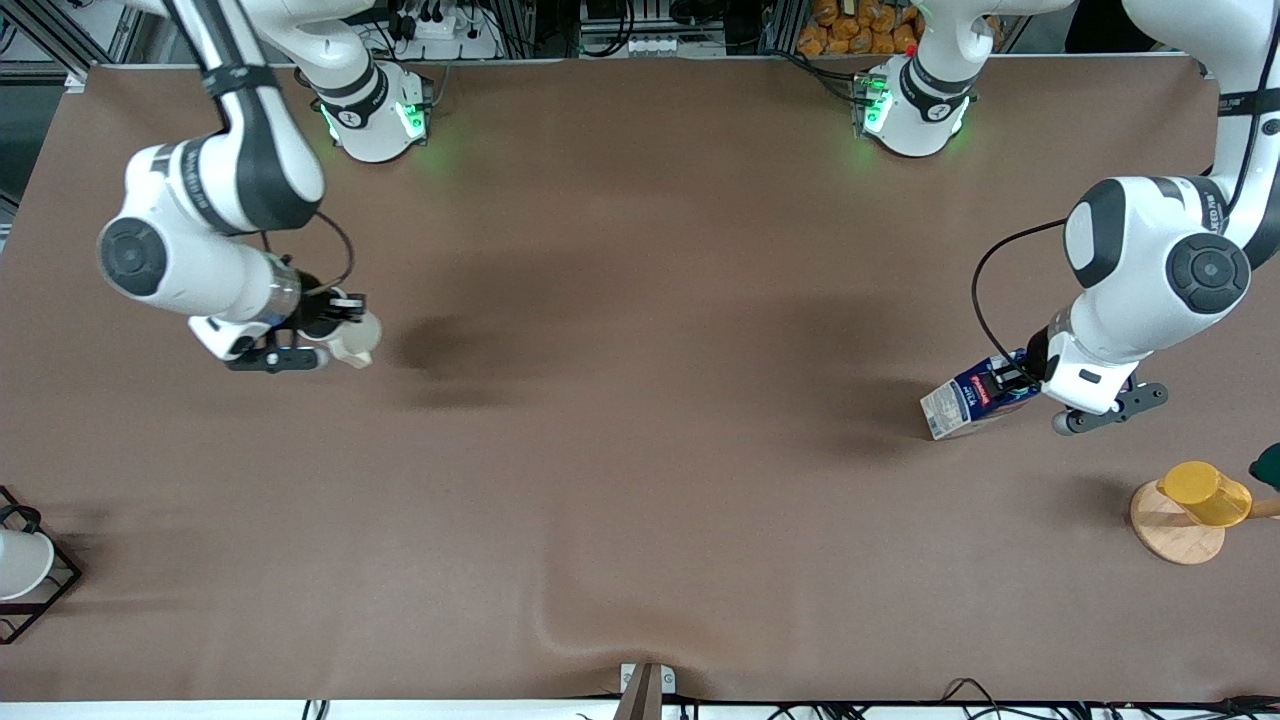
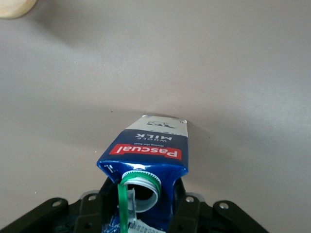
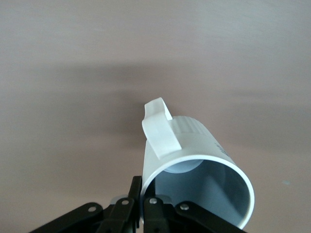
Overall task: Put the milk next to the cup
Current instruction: 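Carry the mug to the table middle with the right gripper and release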
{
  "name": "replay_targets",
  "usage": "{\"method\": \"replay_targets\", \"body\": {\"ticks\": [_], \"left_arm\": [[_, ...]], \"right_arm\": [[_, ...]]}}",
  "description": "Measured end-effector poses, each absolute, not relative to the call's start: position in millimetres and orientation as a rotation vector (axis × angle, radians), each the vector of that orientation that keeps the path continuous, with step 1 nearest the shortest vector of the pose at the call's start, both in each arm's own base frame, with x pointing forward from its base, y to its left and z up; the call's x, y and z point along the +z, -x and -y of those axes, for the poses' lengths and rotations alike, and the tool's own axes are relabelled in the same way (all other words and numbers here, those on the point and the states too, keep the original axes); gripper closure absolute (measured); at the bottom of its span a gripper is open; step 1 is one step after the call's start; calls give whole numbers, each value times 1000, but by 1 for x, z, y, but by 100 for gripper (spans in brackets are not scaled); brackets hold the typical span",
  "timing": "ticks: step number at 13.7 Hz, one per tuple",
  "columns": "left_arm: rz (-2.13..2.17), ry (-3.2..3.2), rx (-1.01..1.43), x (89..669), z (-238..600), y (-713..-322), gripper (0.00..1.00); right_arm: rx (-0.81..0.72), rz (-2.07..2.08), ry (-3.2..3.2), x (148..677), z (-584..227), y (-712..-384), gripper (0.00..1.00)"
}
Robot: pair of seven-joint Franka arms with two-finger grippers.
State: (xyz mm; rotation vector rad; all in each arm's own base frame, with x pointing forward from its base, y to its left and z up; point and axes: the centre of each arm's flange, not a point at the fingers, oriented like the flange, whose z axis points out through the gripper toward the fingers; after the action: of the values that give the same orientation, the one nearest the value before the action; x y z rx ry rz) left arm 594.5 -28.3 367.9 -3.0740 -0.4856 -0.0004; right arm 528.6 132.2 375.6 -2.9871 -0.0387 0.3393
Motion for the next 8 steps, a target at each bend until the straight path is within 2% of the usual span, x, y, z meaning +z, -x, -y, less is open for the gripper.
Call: {"method": "replay_targets", "body": {"ticks": [3,5,8], "left_arm": [[444,3078,32,401,44,-598,52],[423,3082,38,427,54,-603,52],[377,3091,43,466,72,-607,52]], "right_arm": [[309,-17,2997,387,-226,-533,96],[296,-127,3018,372,-306,-530,96],[273,-250,3034,334,-422,-506,96]]}}
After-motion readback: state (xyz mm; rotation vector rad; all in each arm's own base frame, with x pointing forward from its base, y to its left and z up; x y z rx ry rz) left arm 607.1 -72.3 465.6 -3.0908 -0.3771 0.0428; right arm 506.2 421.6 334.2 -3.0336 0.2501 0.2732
